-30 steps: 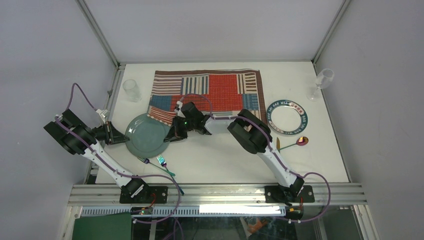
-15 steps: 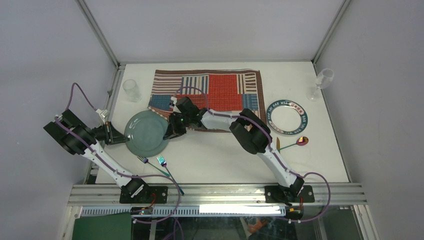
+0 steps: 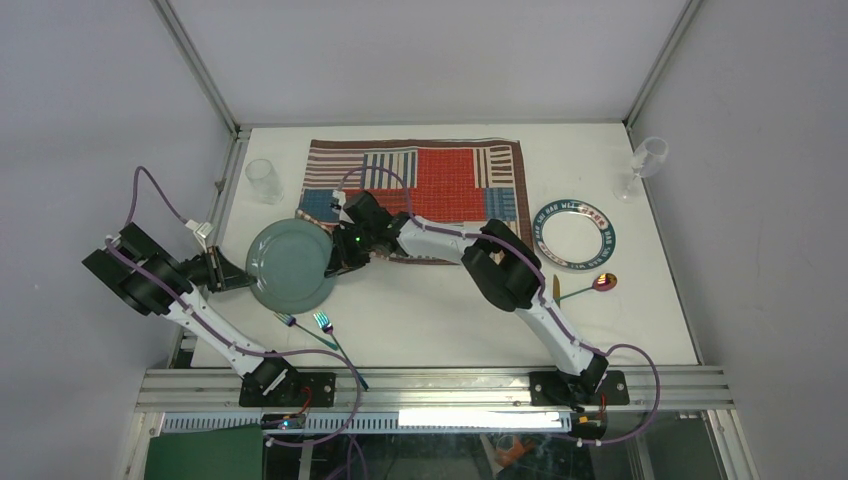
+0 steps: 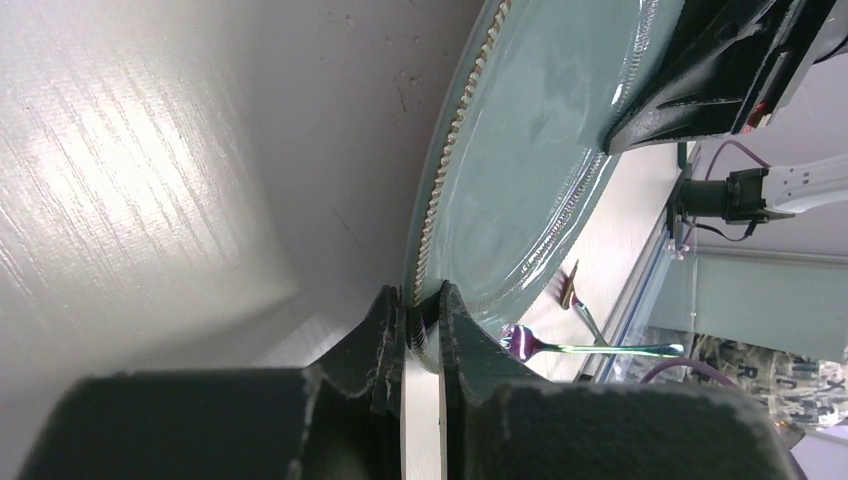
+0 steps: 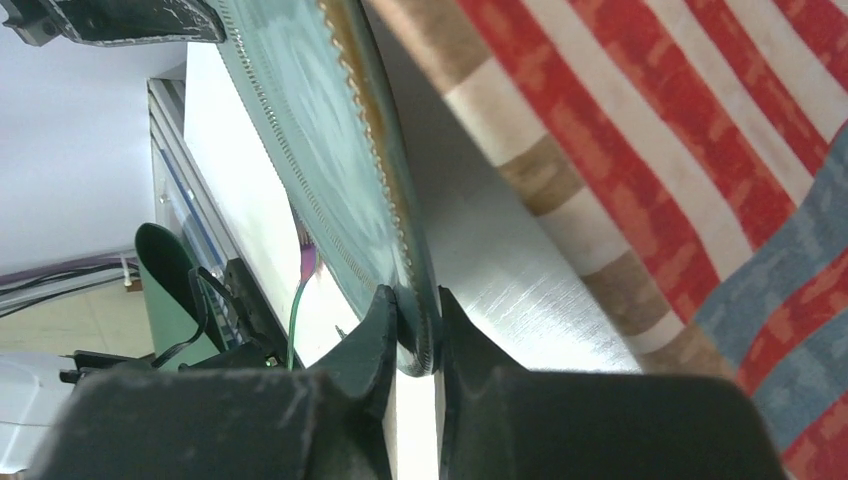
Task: Set the dinner table for one person
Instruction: Pick up the plate at the center of the board.
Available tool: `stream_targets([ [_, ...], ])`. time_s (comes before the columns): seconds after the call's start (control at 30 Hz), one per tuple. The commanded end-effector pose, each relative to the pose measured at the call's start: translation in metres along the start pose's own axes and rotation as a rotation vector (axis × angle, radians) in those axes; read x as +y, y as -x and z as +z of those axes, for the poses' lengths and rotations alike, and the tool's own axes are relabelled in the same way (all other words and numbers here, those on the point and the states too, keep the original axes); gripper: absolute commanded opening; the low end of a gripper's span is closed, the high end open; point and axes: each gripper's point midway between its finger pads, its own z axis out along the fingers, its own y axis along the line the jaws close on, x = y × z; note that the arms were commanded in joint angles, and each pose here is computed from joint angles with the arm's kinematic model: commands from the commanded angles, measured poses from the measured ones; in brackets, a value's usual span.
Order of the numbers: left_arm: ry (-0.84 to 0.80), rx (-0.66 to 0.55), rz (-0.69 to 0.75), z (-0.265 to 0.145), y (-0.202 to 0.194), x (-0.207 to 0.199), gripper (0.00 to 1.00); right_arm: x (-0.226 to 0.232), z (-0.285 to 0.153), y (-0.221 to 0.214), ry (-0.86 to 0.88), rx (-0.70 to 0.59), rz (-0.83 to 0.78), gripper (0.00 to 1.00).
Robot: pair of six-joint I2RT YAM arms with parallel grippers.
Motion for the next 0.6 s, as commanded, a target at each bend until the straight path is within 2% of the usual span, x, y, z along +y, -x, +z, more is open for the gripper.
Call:
stream_targets([
  [0.0,0.112,-0.141,0.041,-0.055,-0.02,0.01,0.0,0.033,0.043,-0.029,-0.066,-0.077,-0.396,0.0],
  [0.57,0.116,-0.166,0.075,-0.055,-0.014,0.006,0.0,0.05,0.031,-0.019,-0.166,-0.173,-0.519,0.0],
])
